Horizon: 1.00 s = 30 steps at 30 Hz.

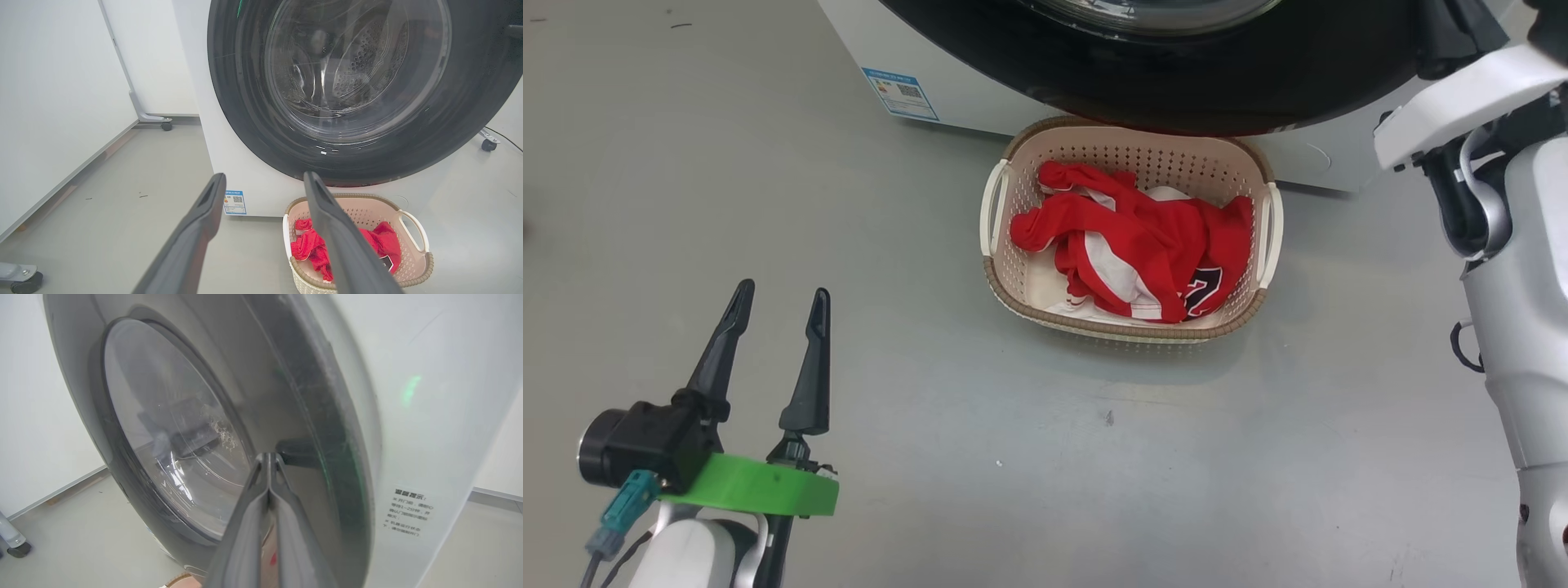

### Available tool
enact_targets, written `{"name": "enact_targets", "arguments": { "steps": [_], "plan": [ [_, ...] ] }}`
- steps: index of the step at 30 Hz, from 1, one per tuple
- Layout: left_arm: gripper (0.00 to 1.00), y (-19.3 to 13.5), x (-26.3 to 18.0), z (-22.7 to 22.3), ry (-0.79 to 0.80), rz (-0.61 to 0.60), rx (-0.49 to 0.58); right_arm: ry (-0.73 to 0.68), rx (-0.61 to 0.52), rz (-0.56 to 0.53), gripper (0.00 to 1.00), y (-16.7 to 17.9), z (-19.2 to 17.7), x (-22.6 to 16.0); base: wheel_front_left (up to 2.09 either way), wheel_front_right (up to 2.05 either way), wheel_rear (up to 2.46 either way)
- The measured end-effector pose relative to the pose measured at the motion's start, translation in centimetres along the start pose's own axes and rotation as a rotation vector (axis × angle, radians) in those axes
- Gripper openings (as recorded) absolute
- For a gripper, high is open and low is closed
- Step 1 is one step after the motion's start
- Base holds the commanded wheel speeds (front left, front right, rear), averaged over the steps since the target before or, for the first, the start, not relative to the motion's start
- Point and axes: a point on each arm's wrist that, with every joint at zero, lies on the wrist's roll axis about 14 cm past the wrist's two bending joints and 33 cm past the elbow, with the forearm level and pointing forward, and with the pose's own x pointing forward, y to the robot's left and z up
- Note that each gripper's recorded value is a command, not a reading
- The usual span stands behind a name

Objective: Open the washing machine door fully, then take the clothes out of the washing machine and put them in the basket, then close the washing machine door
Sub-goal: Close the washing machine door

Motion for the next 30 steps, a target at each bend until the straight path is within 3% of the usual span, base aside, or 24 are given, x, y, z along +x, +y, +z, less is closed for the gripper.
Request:
{"name": "enact_targets", "arguments": {
  "steps": [15,30],
  "plan": [
    [1.00,0.3,0.4,-0.2,-0.002,0.006,-0.003,-0.057,-0.001,-0.081,0.00,-3.0,2.4,2.6,0.00,0.00,0.00],
    [1.00,0.3,0.3,0.1,-0.016,0.010,-0.002,-0.042,-0.003,-0.093,0.00,-3.1,1.4,2.9,0.00,0.00,0.00]
  ]
}}
